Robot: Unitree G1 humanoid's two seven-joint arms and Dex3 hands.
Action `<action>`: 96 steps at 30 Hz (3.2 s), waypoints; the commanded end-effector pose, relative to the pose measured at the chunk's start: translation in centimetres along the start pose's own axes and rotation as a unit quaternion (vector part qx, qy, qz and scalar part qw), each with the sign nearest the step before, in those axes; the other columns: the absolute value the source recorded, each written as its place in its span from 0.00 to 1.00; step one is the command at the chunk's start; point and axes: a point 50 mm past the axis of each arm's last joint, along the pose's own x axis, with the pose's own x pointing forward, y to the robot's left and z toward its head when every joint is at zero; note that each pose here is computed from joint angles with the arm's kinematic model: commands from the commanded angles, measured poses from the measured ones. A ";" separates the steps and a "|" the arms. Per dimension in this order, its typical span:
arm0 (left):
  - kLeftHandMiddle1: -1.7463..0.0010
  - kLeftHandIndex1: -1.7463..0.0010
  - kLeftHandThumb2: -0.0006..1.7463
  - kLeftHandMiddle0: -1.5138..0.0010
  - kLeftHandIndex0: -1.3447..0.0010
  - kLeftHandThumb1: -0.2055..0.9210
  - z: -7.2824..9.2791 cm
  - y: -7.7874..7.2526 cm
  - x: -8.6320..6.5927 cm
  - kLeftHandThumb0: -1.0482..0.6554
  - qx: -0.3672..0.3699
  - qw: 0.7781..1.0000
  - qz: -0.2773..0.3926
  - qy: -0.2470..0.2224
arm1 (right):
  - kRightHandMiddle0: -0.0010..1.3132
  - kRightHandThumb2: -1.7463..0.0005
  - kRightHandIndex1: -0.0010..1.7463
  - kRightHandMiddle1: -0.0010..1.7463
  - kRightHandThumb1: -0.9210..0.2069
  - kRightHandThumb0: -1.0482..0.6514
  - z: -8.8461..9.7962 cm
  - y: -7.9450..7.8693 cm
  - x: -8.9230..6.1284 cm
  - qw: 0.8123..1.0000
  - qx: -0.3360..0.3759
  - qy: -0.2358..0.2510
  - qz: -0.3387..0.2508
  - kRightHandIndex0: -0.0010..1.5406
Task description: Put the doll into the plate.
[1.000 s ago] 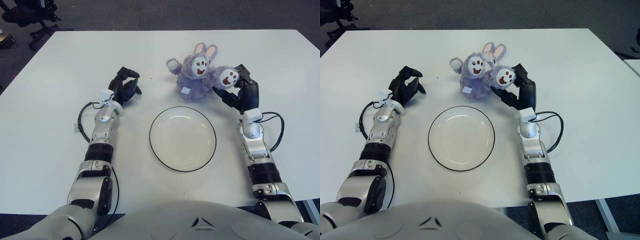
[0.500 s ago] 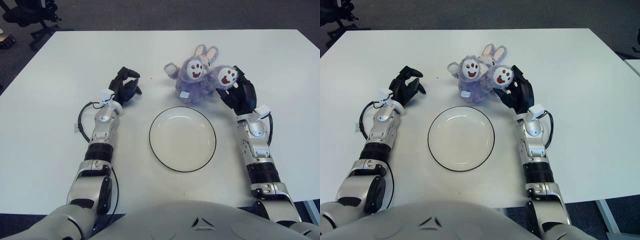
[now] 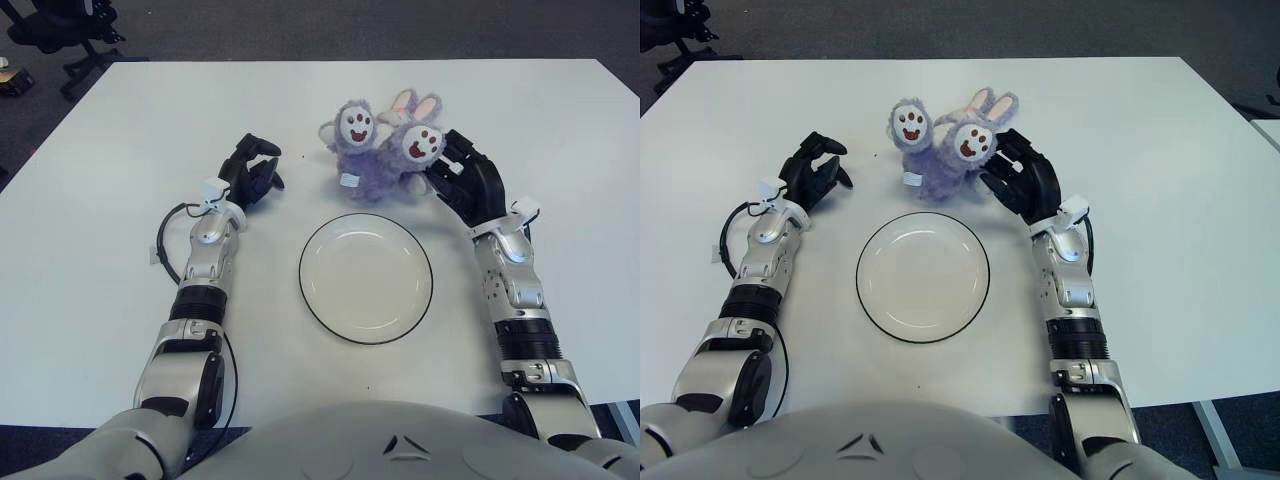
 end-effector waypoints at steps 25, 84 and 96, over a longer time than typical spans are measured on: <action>0.00 0.11 0.19 0.52 0.71 1.00 -1.9 0.1 -1.1 0.41 0.001 0.999 0.000 0.047 | 0.30 0.89 0.70 0.43 0.03 0.75 0.8 0.3 0.4 0.999 -0.015 -0.005 -0.036 0.31; 0.00 0.11 0.19 0.52 0.71 1.00 -1.9 0.1 -1.0 0.41 0.003 0.999 -0.003 0.047 | 0.27 1.00 0.00 0.01 0.23 0.29 2.7 3.0 1.4 0.981 -0.115 0.003 0.158 0.17; 0.00 0.11 0.19 0.52 0.70 1.00 -2.0 0.0 -1.1 0.41 0.005 0.999 -0.004 0.046 | 0.30 1.00 0.00 0.02 0.21 0.27 2.6 4.1 2.1 0.980 -0.110 -0.003 0.164 0.17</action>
